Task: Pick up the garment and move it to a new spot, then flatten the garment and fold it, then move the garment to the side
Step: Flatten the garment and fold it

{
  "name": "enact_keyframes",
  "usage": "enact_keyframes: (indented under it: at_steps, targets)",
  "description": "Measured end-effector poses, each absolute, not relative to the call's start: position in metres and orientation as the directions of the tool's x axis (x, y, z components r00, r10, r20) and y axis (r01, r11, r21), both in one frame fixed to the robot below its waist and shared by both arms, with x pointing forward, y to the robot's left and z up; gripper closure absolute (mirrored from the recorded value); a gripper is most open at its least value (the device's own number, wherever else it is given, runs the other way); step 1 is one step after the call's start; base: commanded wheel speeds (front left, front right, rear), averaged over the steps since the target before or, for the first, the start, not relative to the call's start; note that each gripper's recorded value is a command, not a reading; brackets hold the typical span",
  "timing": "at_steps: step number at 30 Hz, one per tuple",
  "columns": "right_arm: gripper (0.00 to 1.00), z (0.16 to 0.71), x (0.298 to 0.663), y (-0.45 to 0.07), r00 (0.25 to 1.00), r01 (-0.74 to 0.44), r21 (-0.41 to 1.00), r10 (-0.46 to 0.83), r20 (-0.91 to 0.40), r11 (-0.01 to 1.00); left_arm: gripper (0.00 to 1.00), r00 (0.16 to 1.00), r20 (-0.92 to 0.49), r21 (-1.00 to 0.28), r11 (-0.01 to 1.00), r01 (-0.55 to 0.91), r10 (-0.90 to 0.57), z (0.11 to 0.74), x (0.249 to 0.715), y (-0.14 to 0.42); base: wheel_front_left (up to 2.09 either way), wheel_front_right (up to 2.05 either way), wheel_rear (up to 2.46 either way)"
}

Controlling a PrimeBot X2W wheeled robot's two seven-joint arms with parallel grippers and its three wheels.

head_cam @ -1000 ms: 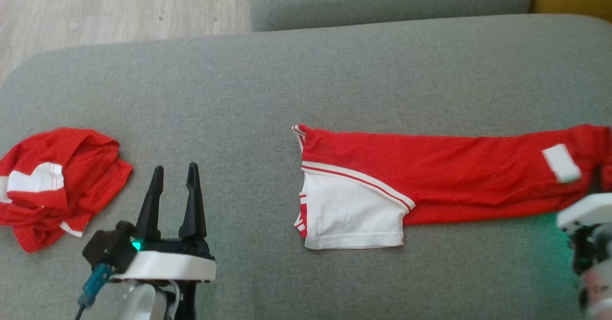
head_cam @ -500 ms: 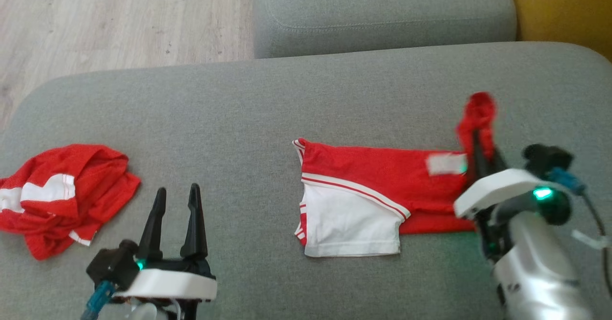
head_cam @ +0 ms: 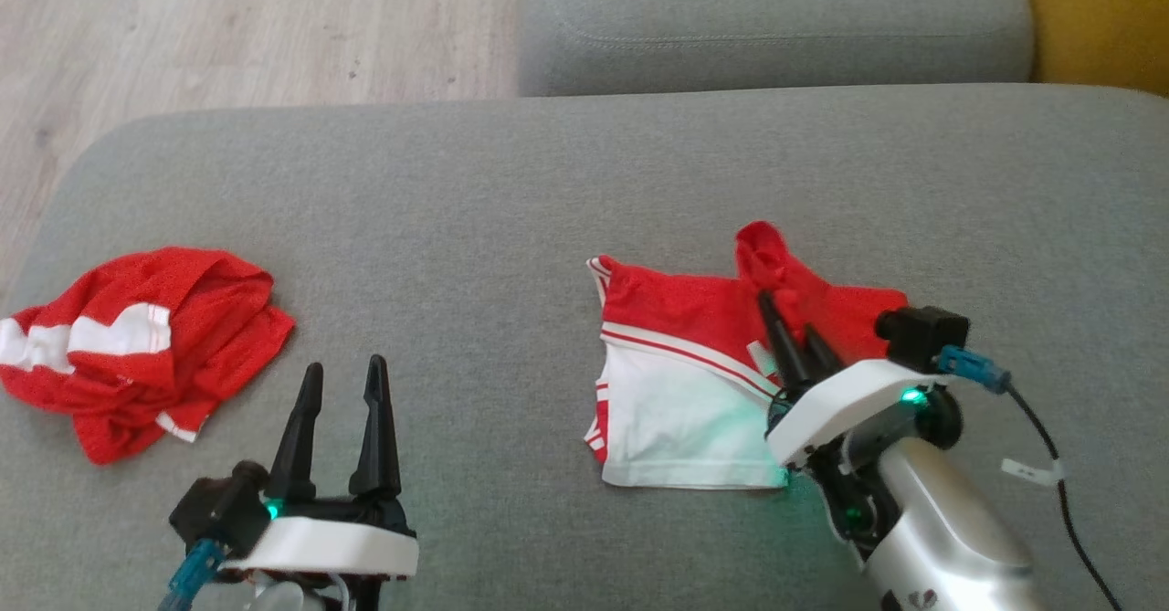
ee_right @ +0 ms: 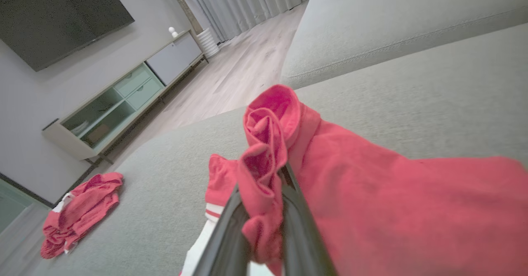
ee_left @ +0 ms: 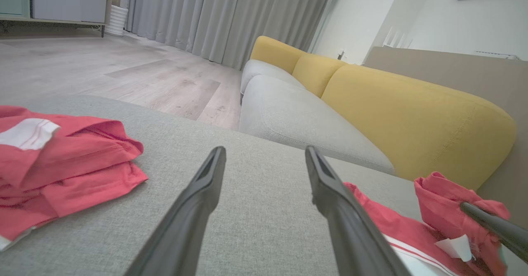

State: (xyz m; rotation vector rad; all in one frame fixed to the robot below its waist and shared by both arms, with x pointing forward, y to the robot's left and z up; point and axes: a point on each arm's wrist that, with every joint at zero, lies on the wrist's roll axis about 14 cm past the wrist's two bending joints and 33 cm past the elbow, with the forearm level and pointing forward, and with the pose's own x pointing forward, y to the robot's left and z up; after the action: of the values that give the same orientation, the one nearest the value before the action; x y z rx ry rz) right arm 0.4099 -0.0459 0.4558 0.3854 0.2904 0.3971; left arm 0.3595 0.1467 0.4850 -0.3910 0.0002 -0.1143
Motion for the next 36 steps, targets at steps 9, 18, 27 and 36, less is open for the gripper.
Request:
enact_keyframes:
  at_steps: [9,18,27,36]
  targets:
    - [1.00,0.438,0.392,0.000,0.802,-0.394,0.482,0.549,-0.236,0.783,0.00,0.997,0.017,-0.382,0.921,0.077,-0.076,0.484,0.359,0.157,0.00,0.00,0.00]
    - [1.00,0.425,0.388,0.022,0.750,-0.465,0.440,0.606,-0.265,0.768,0.00,0.998,-0.001,-0.383,0.922,0.055,-0.060,0.478,0.357,0.162,0.00,0.00,0.00]
    - [0.00,0.410,0.368,0.042,0.679,-0.530,0.432,0.671,-0.299,0.729,0.00,0.999,-0.002,-0.383,0.923,0.048,-0.053,0.478,0.361,0.164,0.00,0.00,0.00]
    - [0.00,0.431,0.347,0.074,0.600,-0.620,0.462,0.762,-0.242,0.635,0.00,0.997,0.010,-0.386,0.920,0.073,-0.075,0.482,0.365,0.156,0.00,0.00,0.00]
